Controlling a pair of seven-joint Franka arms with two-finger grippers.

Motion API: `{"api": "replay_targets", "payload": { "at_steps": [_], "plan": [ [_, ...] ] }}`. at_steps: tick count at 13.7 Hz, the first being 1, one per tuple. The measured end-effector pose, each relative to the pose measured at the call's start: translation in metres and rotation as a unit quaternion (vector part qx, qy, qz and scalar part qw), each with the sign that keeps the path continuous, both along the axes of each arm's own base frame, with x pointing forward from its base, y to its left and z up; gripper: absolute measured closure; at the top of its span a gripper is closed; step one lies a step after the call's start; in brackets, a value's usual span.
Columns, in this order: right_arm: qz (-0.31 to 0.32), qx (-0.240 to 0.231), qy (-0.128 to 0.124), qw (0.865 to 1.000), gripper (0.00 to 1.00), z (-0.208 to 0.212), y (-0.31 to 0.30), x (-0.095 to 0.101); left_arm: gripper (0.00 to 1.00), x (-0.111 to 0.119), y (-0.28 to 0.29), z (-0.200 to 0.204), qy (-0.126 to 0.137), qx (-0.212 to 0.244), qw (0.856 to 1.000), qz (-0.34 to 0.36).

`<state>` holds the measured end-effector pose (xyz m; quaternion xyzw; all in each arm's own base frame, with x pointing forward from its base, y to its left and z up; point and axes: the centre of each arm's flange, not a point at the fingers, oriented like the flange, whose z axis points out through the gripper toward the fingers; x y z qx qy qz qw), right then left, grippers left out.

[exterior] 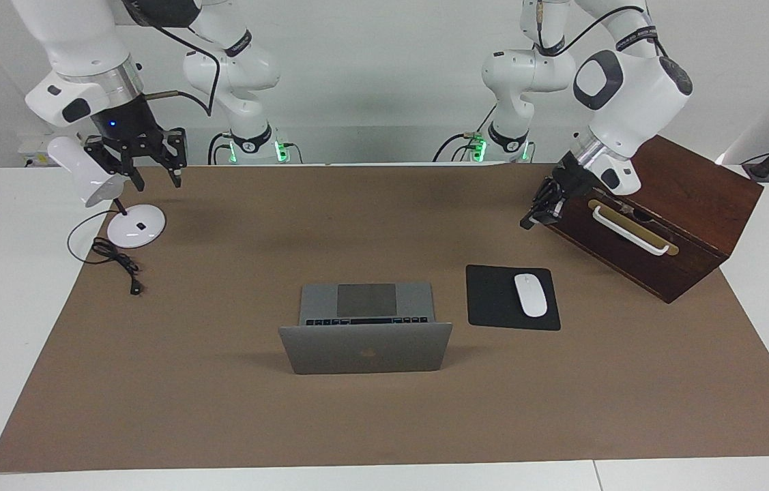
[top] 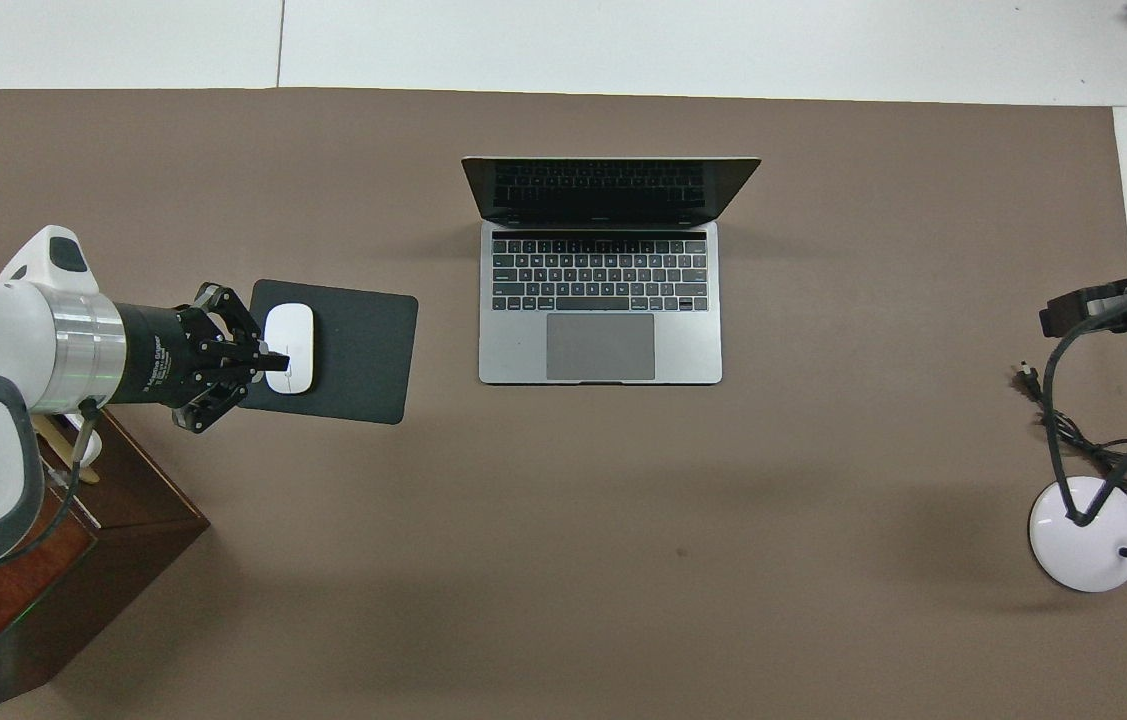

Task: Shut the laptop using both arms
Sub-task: 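Move the left gripper over the mouse pad toward the laptop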

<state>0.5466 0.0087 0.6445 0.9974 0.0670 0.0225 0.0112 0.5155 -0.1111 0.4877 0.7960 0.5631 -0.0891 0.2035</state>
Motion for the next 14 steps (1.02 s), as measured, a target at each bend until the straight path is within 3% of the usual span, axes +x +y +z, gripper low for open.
{"api": "replay_targets", "payload": {
  "at_steps": [4,6,9,14],
  "plan": [
    [0.000,0.000,-0.009,1.000,0.96,0.001,0.000,0.002,0.99,-0.003,-0.024,-0.009,-0.007,-0.030,0.998,0.048],
    [0.000,0.000,-0.018,1.000,0.99,0.002,0.000,0.004,0.99,-0.007,-0.038,-0.012,0.012,-0.075,0.994,0.083],
    [-0.007,0.002,-0.043,0.999,0.99,0.005,0.001,0.010,0.99,-0.011,-0.034,-0.033,0.051,-0.132,0.976,0.167],
    [-0.044,0.016,-0.087,0.995,0.99,0.007,0.037,0.020,0.99,-0.021,-0.052,-0.071,0.111,-0.192,0.919,0.325]
  ]
}}
